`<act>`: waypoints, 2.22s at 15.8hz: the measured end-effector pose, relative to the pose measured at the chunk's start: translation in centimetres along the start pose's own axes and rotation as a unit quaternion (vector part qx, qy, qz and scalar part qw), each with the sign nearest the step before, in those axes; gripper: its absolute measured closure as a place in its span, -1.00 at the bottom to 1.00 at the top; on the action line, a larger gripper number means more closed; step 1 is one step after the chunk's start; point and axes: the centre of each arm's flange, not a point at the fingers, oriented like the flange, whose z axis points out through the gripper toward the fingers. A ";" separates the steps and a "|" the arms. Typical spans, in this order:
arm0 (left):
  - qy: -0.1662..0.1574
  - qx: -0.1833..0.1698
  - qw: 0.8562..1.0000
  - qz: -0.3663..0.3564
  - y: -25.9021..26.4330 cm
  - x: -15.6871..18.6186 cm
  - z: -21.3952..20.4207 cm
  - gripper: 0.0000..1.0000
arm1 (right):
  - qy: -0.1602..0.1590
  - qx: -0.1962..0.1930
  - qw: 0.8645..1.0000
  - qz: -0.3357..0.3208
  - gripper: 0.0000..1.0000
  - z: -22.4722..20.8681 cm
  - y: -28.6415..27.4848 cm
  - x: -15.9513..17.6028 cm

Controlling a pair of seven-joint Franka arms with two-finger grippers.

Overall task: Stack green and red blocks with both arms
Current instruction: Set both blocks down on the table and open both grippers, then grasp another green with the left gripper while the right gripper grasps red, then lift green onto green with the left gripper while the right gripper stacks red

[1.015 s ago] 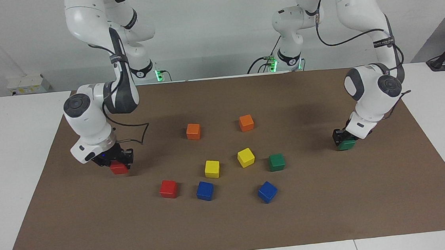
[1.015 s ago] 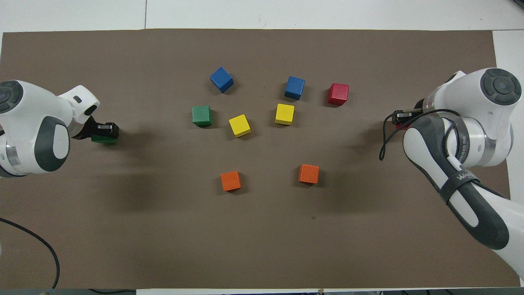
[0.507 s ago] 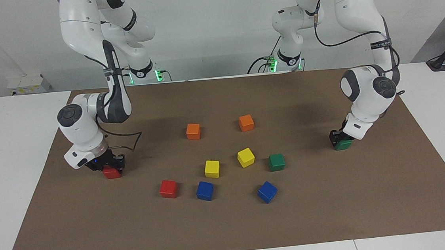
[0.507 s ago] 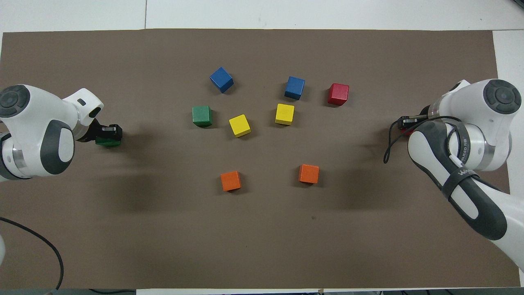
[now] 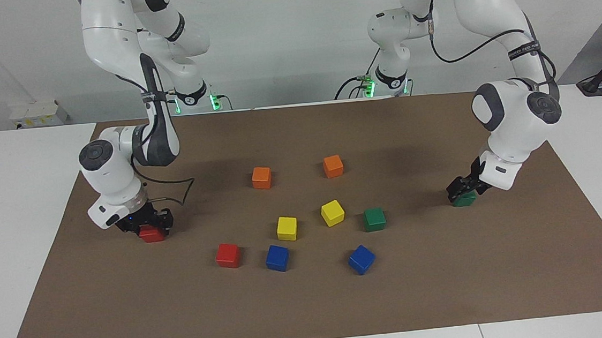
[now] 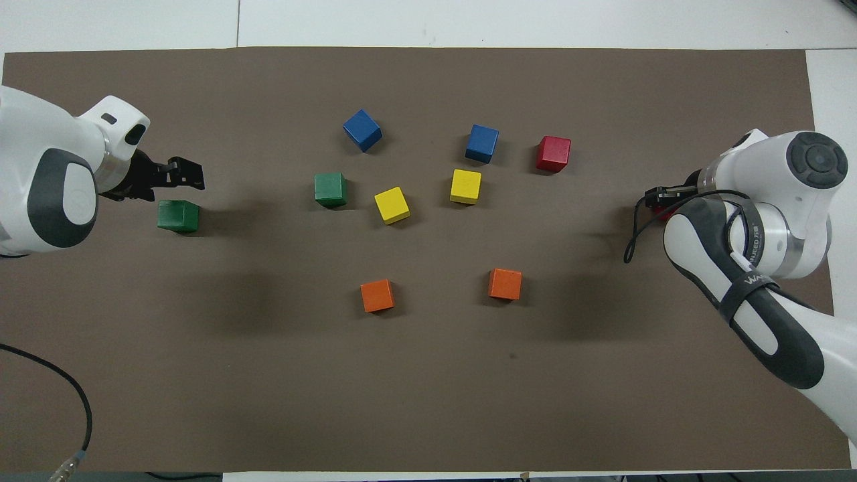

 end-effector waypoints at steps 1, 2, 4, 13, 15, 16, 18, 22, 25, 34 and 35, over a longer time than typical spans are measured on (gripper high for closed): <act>0.003 -0.002 1.000 -0.018 2.0 -0.2 0.0 -1.00 | -0.004 0.000 1.000 -0.004 -0.99 -1.4 -0.3 0.7; 0.003 -0.003 0.999 -0.041 4.4 -0.6 0.6 -1.00 | -0.007 0.000 1.000 -0.009 -1.00 -3.1 -0.9 1.4; 0.012 -0.001 0.998 -0.065 10.1 -2.3 2.1 -1.00 | -0.001 0.001 1.000 -0.014 -1.00 -6.9 -3.0 3.0; 0.029 0.022 0.999 -0.037 18.5 -5.9 7.2 -1.00 | 0.011 0.003 0.997 0.075 -1.00 -7.7 -16.7 7.0; 0.032 0.023 0.999 -0.029 18.8 -6.4 8.5 -1.00 | 0.005 0.003 0.996 0.091 -1.00 -6.0 -18.2 8.6; 0.035 0.021 0.999 -0.027 18.8 -6.8 9.4 -1.00 | 0.003 0.005 0.995 0.096 -1.00 -5.4 -19.0 9.3; 0.035 0.020 0.999 -0.024 18.6 -7.5 11.0 -1.00 | 0.002 0.008 0.995 0.100 -1.00 -4.2 -19.9 10.1; 0.038 0.016 0.999 -0.029 19.1 -8.4 12.0 -1.00 | 0.002 0.009 0.995 0.097 -1.00 -2.7 -20.7 10.5; 0.043 0.012 0.997 -0.060 19.2 -8.1 11.4 -0.37 | 0.008 0.011 0.995 0.096 -1.00 -2.4 -20.8 10.6; -0.004 0.055 0.998 -0.014 10.0 -3.1 1.9 -0.15 | 0.003 0.010 0.995 0.095 -0.87 2.9 -20.7 9.3; -0.010 0.058 0.998 0.005 7.3 -2.5 0.7 -0.15 | 0.002 0.009 0.995 0.095 -0.65 3.2 -20.7 9.1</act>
